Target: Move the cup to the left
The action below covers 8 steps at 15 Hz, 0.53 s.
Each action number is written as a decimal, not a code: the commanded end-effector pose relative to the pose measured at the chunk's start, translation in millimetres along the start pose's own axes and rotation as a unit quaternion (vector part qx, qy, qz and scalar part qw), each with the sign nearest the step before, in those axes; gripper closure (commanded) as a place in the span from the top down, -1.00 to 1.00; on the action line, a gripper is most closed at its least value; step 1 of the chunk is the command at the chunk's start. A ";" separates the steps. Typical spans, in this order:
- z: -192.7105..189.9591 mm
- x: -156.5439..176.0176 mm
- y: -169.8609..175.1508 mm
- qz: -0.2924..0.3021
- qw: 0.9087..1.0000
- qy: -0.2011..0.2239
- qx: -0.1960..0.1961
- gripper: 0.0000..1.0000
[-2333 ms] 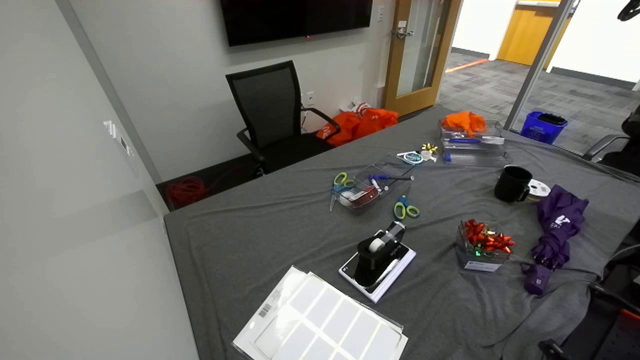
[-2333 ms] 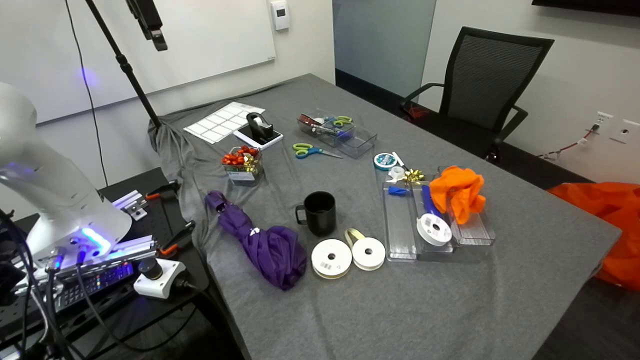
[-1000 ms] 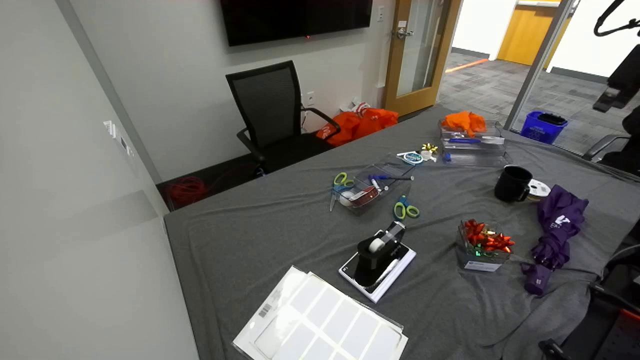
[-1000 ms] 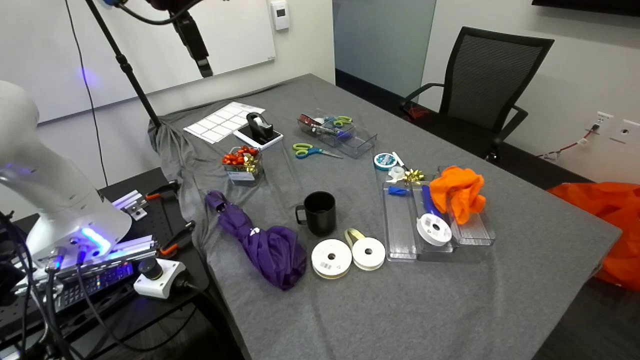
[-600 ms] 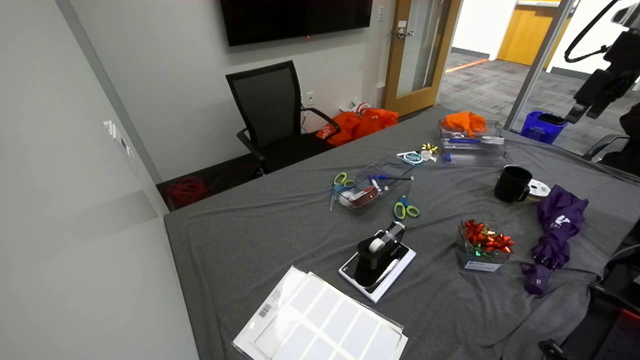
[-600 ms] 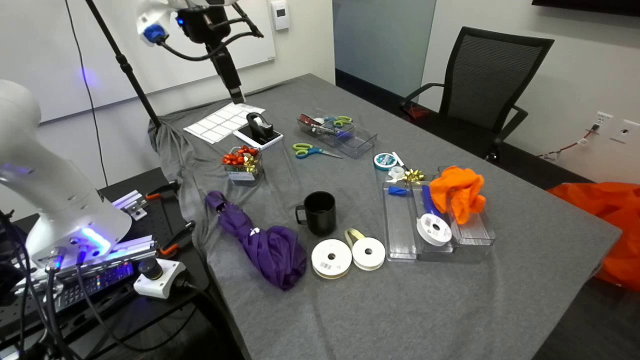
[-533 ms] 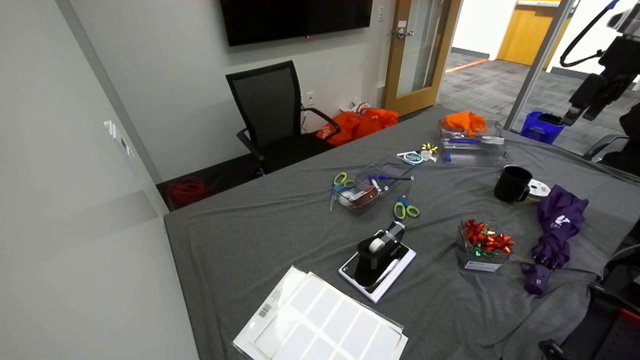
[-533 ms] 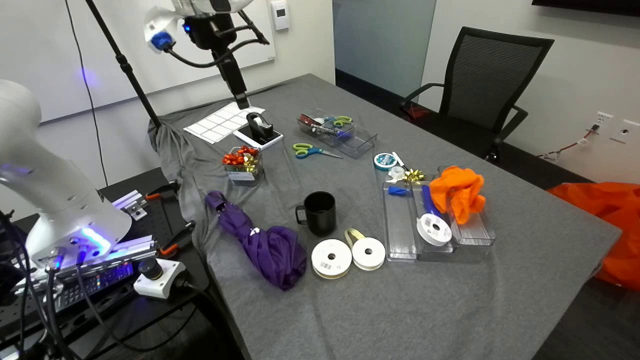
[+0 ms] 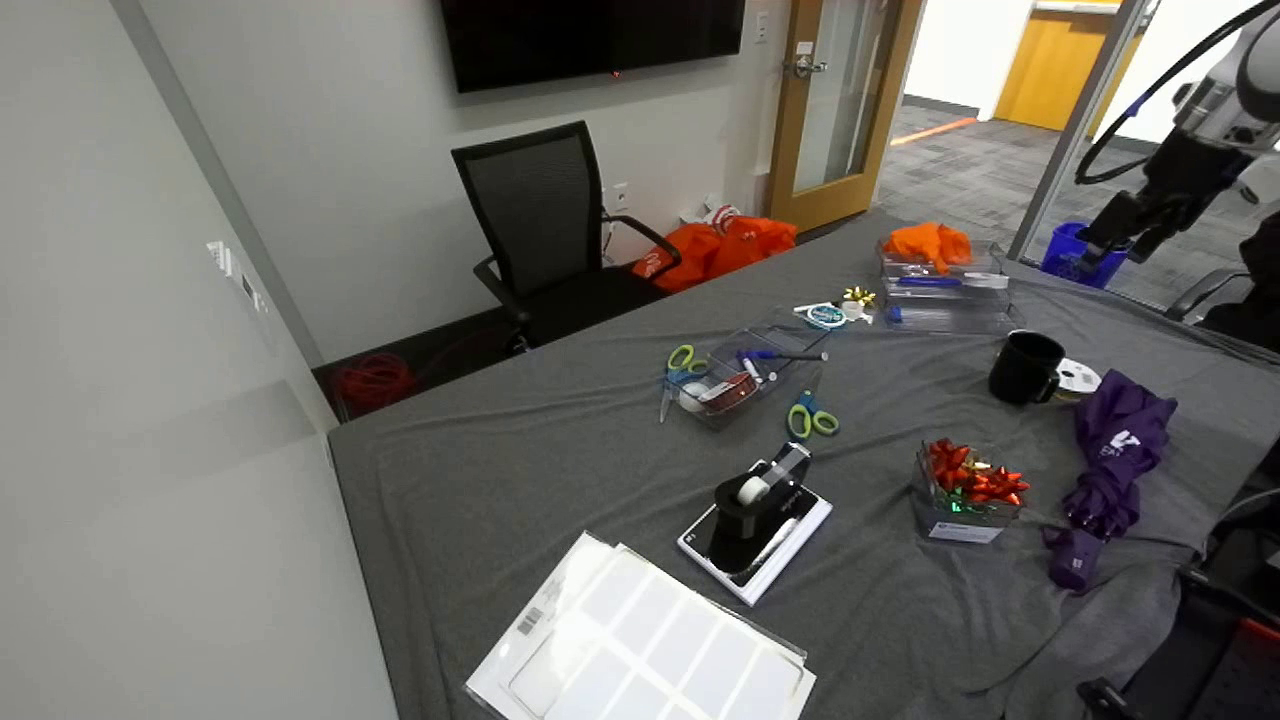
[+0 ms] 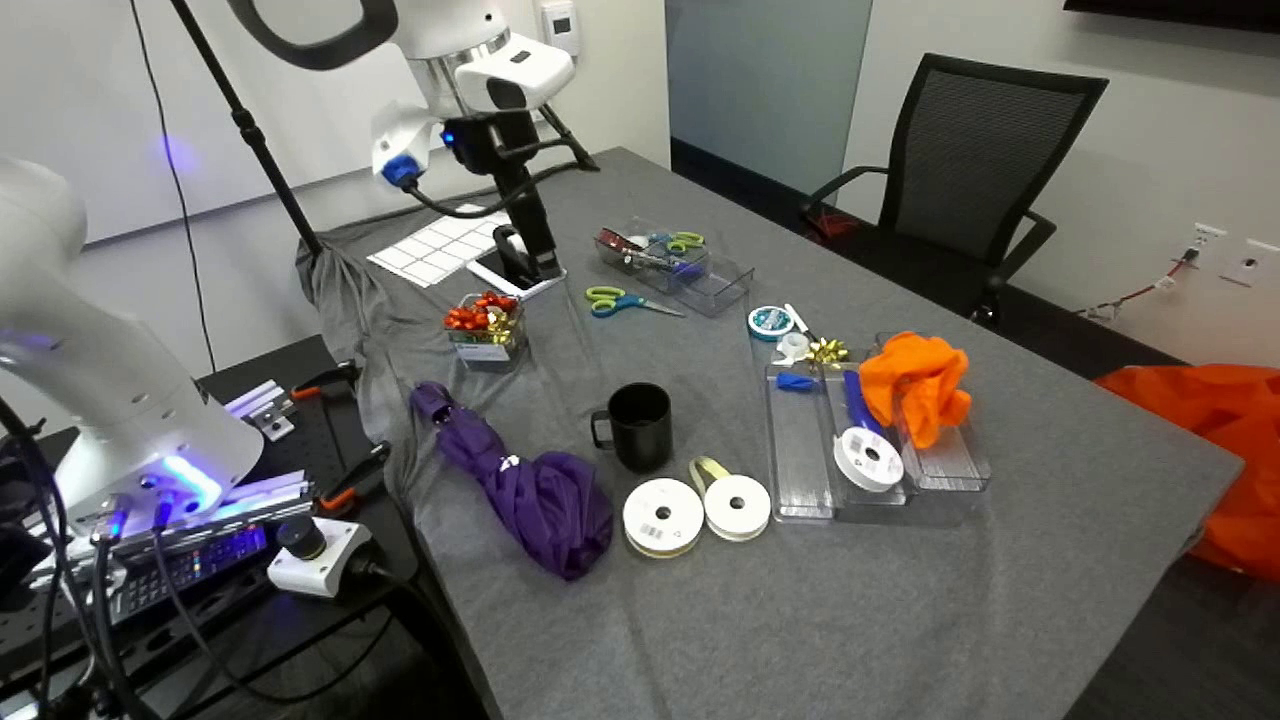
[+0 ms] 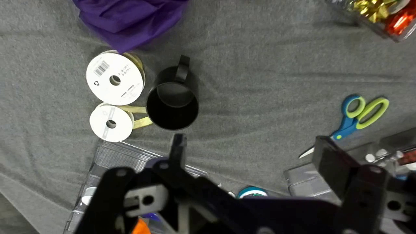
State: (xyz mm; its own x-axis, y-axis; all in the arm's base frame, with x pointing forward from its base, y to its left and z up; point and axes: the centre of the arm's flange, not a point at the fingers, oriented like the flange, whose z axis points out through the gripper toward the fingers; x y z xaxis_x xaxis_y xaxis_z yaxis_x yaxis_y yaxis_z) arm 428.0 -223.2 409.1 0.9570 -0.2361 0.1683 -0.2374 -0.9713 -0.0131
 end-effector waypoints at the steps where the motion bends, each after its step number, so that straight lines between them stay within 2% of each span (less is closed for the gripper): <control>1: 8.6 2.9 1.3 0.007 1.000 0.003 -0.004 1.00; 7: 19.1 5.6 1.9 0.014 1.000 0.002 -0.009 1.00; 8: 26.0 6.1 0.5 0.033 0.999 0.002 -0.010 1.00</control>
State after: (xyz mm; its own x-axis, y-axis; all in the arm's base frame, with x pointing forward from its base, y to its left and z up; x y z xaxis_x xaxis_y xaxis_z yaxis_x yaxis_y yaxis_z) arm 436.2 -226.7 391.2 0.9492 -0.2633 0.1722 -0.2671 -0.9637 -0.0010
